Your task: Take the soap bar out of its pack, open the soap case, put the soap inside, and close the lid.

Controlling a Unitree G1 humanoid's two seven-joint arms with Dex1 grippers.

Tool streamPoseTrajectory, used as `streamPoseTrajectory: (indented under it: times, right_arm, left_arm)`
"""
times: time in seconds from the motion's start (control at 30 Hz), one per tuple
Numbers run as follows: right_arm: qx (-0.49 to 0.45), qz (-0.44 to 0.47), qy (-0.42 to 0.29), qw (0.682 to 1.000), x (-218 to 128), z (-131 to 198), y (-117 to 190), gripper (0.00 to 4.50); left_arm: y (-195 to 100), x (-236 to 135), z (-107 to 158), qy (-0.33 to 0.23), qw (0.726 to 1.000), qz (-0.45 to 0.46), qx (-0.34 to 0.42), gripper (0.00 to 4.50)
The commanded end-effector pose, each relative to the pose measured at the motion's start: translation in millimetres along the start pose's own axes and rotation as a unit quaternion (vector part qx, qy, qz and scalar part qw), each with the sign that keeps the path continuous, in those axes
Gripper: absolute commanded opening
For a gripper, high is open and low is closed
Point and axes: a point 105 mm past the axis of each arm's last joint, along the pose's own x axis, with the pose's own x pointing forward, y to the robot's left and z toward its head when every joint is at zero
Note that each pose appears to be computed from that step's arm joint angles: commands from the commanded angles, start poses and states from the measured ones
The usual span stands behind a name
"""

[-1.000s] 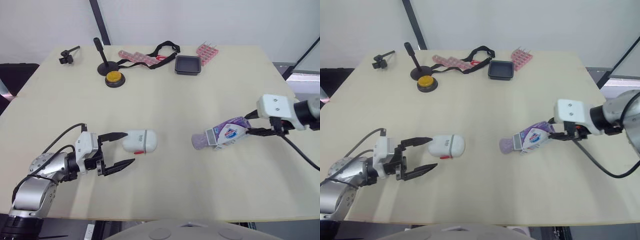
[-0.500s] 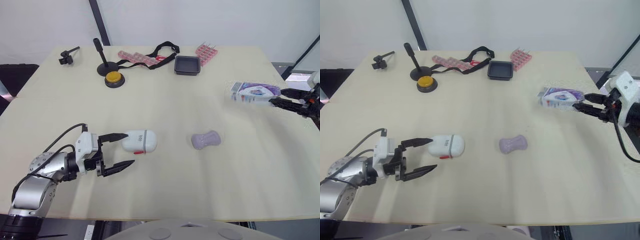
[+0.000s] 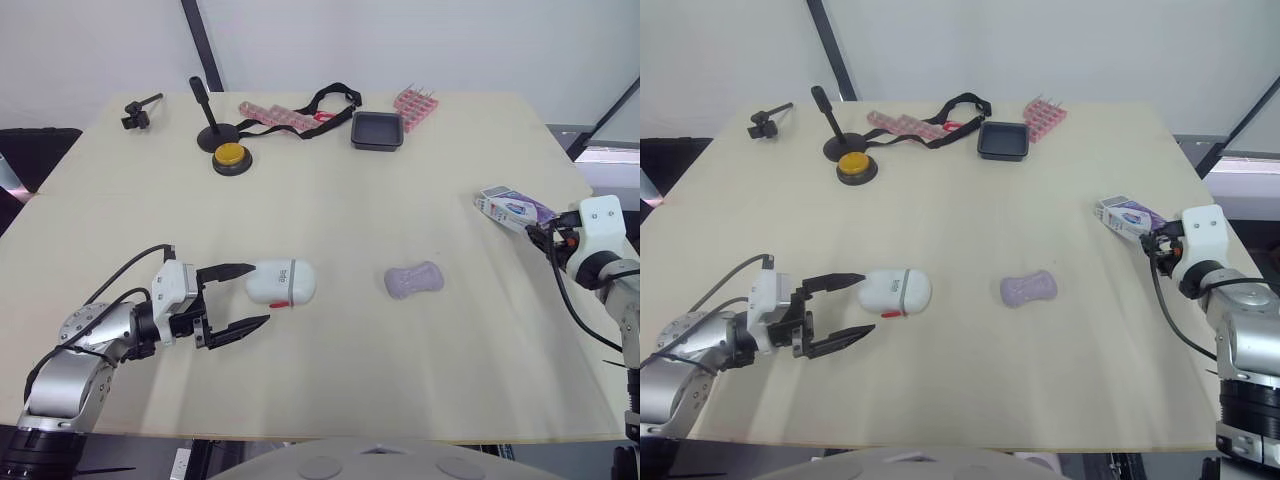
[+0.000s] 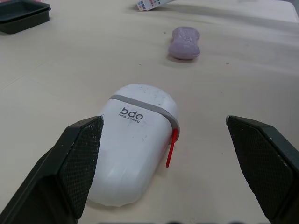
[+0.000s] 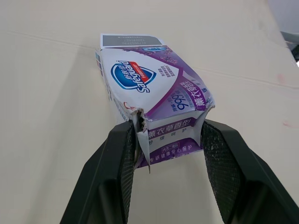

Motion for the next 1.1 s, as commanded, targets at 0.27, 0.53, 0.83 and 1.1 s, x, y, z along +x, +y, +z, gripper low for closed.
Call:
streamPoseTrajectory:
  times: [0.27, 0.53, 0.83, 1.1]
  right_arm:
    - [0.002, 0.015, 0.013, 1.000, -1.3, -8.7, 4.4, 4.05]
    - [-0.017, 0.041, 0.017, 0.999, -10.2, -8.5, 11.3, 4.48]
    - [-0.103, 0.162, -0.105, 0.976, -30.4, 29.5, 18.9, 4.48]
    - [-0.153, 0.413, -0.182, 0.879, -77.5, 24.2, 72.8, 4.48]
  left_arm:
    - [-1.8, 1.1, 9.7, -0.010, 1.000, -0.007, 0.019, 4.50]
    - [-0.8, 1.4, 7.3, -0.008, 1.000, -0.009, 0.019, 4.50]
    - [1.8, 1.8, 5.6, -0.005, 1.000, -0.012, 0.021, 4.50]
    - [15.6, 6.6, 3.1, 0.012, 0.999, -0.023, 0.025, 4.50]
